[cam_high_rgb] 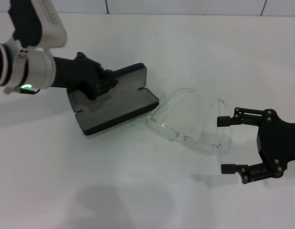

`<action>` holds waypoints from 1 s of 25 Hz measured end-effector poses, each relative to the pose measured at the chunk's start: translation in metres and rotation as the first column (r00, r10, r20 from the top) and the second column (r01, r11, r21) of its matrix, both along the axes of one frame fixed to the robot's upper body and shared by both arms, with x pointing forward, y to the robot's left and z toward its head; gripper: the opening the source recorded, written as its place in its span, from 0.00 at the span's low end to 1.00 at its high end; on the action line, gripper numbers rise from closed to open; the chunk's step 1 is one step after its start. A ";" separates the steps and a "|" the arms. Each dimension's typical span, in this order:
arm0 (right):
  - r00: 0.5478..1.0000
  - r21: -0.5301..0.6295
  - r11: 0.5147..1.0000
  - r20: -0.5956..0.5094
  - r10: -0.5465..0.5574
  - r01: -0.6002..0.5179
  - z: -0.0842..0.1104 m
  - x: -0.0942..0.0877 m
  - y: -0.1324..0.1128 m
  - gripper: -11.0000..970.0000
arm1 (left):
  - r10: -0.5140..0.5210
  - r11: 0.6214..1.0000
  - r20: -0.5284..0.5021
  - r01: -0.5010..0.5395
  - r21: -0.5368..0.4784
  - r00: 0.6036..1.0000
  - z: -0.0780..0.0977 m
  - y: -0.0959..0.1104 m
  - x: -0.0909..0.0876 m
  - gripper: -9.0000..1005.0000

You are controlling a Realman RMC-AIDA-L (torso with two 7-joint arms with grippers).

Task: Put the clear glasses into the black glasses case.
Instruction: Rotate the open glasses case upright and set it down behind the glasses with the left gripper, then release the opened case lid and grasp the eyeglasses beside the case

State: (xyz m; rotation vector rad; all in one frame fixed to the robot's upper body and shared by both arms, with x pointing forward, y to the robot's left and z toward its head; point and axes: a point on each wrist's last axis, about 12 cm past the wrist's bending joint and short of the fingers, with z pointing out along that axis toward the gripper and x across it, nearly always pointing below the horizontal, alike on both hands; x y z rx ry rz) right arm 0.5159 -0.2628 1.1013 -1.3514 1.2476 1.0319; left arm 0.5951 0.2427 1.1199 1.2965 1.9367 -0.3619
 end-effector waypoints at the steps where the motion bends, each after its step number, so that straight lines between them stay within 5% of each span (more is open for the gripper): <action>1: 1.000 0.001 1.000 0.000 0.002 -0.002 0.000 0.000 0.001 0.90 | -0.021 1.000 0.019 0.021 0.004 1.000 0.000 -0.004 0.001 0.21; 12: 1.000 0.012 1.000 -0.004 -0.011 0.011 -0.008 -0.009 -0.001 0.90 | -0.286 0.958 0.075 0.287 0.008 0.955 0.014 -0.054 0.000 0.24; 25: 1.000 0.013 1.000 -0.013 -0.021 0.021 -0.011 -0.014 -0.004 0.90 | -0.299 0.954 0.082 0.298 0.026 0.951 0.009 -0.058 0.000 0.31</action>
